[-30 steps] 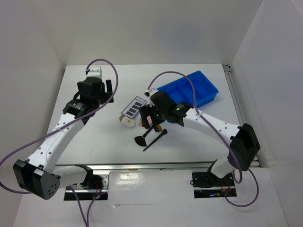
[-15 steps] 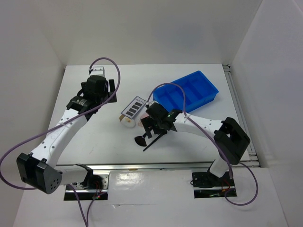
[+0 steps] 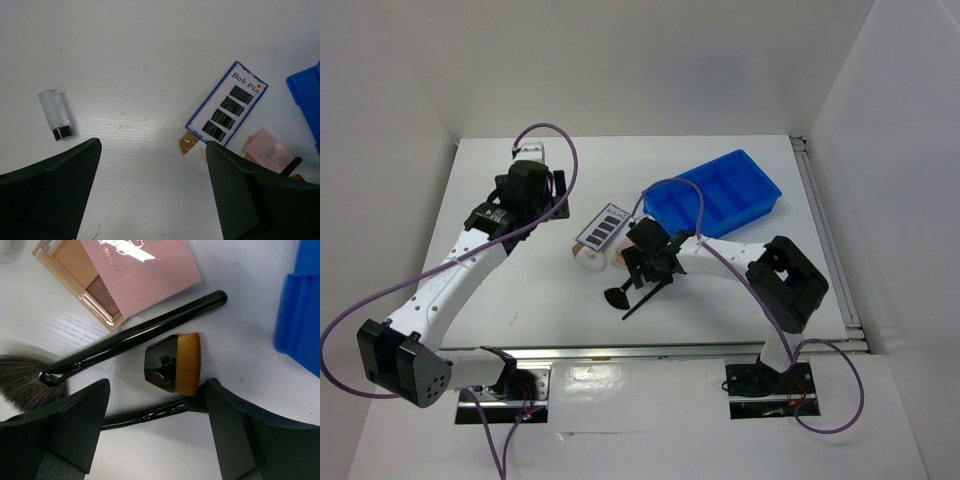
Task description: Organize the makeup
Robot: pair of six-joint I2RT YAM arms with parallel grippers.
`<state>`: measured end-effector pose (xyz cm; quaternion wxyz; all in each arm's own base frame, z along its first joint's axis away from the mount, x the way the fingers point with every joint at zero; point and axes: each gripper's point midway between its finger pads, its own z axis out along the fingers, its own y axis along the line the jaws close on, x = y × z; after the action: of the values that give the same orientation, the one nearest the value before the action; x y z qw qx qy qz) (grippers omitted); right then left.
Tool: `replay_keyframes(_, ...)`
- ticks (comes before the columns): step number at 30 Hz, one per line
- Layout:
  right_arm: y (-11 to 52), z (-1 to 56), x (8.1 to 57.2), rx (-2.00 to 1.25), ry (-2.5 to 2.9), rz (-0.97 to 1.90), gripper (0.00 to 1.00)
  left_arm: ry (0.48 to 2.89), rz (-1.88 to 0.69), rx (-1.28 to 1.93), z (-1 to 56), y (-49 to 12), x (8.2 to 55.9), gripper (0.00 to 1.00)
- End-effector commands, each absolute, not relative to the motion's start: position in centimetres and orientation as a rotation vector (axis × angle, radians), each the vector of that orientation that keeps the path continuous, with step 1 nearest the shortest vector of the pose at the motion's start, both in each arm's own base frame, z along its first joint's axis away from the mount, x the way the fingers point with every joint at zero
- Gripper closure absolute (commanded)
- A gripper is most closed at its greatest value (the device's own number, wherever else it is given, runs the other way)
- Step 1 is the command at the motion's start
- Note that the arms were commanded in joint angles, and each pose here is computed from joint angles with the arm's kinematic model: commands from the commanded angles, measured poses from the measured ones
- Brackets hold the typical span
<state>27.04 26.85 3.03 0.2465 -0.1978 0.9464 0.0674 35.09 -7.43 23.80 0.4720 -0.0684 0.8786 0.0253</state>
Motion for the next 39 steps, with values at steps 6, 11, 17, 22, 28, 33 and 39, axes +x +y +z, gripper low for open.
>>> replay_keyframes(6, 27.2, 2.1, 28.7, -0.521, 2.547, 0.154, 0.27, 2.131, 0.103, -0.175, 25.0, -7.1, 35.8, 0.00)
replay_keyframes(11, 27.3, 2.3, 29.3, -0.518, 2.519, 0.139, 0.29, 2.139, 0.107, -0.173, 24.6, -7.1, 35.7, 0.00)
replay_keyframes(17, 27.5, 2.1, 30.1, -0.533, 2.496, 0.116, 0.29, 2.147, 0.112, -0.171, 24.3, -7.1, 35.8, 0.00)
replay_keyframes(22, 27.9, 1.8, 30.8, -0.525, 2.487, 0.104, 0.38, 2.141, 0.131, -0.181, 24.5, -6.7, 35.6, 0.00)
replay_keyframes(28, 27.5, 2.7, 30.6, -0.512, 2.493, 0.089, 0.55, 2.139, 0.146, -0.176, 24.6, -6.5, 35.6, 0.00)
replay_keyframes(33, 27.5, 7.6, 30.8, -0.463, 2.436, 0.095, 0.56, 2.120, 0.135, -0.181, 25.6, -6.5, 35.5, 0.00)
replay_keyframes(39, 27.5, 15.0, 31.7, -0.394, 2.315, 0.155, 0.56, 2.081, 0.146, -0.193, 27.2, -6.2, 35.9, 0.00)
